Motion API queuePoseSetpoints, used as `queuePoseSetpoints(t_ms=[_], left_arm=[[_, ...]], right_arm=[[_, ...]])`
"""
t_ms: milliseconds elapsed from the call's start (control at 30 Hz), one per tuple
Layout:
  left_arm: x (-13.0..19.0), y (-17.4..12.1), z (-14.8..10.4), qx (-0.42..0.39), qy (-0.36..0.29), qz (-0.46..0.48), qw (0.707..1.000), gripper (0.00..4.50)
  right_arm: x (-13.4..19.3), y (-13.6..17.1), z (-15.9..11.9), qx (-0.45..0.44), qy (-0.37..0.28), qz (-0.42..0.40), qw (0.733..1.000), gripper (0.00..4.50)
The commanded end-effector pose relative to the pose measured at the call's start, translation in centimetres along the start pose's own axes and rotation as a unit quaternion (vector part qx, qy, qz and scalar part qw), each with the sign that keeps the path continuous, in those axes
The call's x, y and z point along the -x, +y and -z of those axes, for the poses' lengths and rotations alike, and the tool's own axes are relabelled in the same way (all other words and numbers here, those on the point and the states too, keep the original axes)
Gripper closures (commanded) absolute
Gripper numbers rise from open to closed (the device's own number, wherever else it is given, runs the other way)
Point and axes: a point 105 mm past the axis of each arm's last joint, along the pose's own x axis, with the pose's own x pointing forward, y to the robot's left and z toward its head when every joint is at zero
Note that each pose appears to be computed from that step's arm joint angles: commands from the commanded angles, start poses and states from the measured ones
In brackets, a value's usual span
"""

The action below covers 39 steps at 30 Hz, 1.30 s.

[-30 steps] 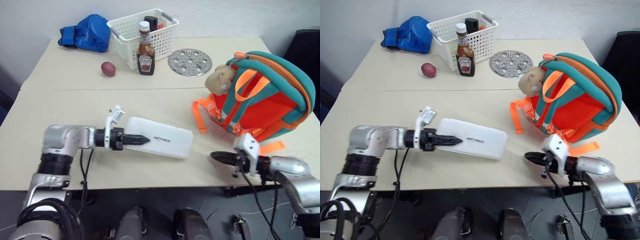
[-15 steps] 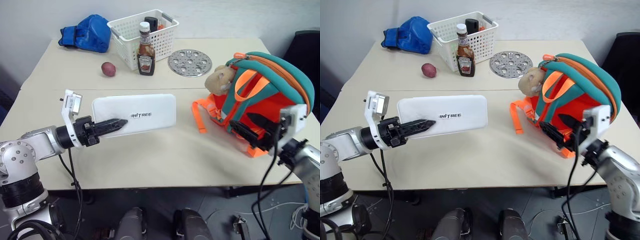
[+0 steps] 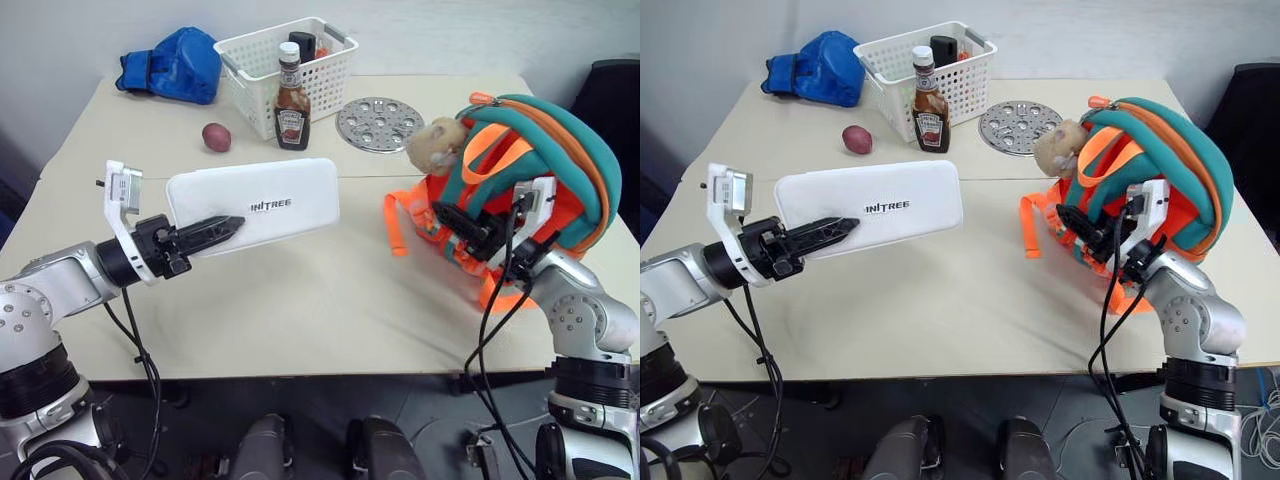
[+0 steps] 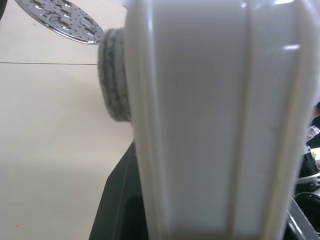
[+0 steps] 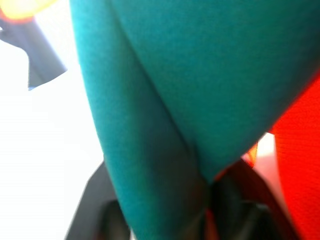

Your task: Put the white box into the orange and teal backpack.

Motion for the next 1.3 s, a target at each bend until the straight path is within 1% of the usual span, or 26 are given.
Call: queuePoseSetpoints(t_ms=[33,67,200,267,400,567,633,700,767,900,1000,1067,1167,1300], left_arm=[[0.5,-1.0,-1.6,-0.040,-0.026,0.006,0.999,3.20],[0.6,-1.0,-1.8,-0.043,-0.027,0.004,0.999,3.20],[0.6,-0.7,-2.6,-0.054,-0.029,0.001,0.998,3.20],[0.4,-0.7,-3.1,-0.065,-0.027,0.005,0.998,3.20],[-0.1,-0.9,-4.1,-0.085,-0.021,0.022,0.996,3.20],[-0.7,-1.4,-4.7,-0.111,-0.008,0.048,0.993,3.20],[-1.0,-1.6,-4.6,-0.118,-0.001,0.061,0.991,3.20],[-1.5,-2.5,-4.1,-0.133,0.016,0.093,0.987,3.20],[-2.0,-3.3,-3.9,-0.151,0.024,0.123,0.981,3.20],[-2.9,-4.9,-5.4,-0.145,-0.008,0.181,0.973,3.20],[-3.5,-5.8,-5.5,-0.158,0.002,0.216,0.963,3.20],[-4.0,-5.7,-5.2,-0.173,0.019,0.219,0.960,3.20],[-5.0,-4.7,-4.2,-0.216,0.060,0.205,0.953,3.20],[-6.0,-3.8,-4.3,-0.257,0.075,0.198,0.943,3.20]], right_arm=[[0.7,2.0,-1.6,0.030,-0.005,-0.073,0.997,4.12],[1.0,2.7,-1.7,0.031,0.002,-0.100,0.994,4.45],[2.4,5.3,-2.5,0.026,0.029,-0.202,0.979,4.48],[3.4,7.1,-3.2,0.024,0.054,-0.265,0.963,4.48],[6.0,9.9,-4.0,0.011,0.122,-0.373,0.920,4.48],[9.0,12.1,-4.5,-0.029,0.187,-0.456,0.870,4.48],[9.6,12.4,-4.5,-0.036,0.204,-0.469,0.859,4.48],[10.0,12.3,-4.0,-0.033,0.224,-0.473,0.851,4.48],[10.0,12.0,-3.6,-0.038,0.233,-0.470,0.851,4.48],[9.9,11.6,-3.0,-0.042,0.241,-0.468,0.849,4.48],[9.8,11.1,-2.6,-0.045,0.246,-0.463,0.850,4.48],[9.7,10.9,-2.4,-0.045,0.250,-0.460,0.851,4.48],[9.6,10.6,-2.2,-0.045,0.252,-0.455,0.853,4.48],[9.5,10.7,-2.2,-0.047,0.247,-0.453,0.855,4.48]])
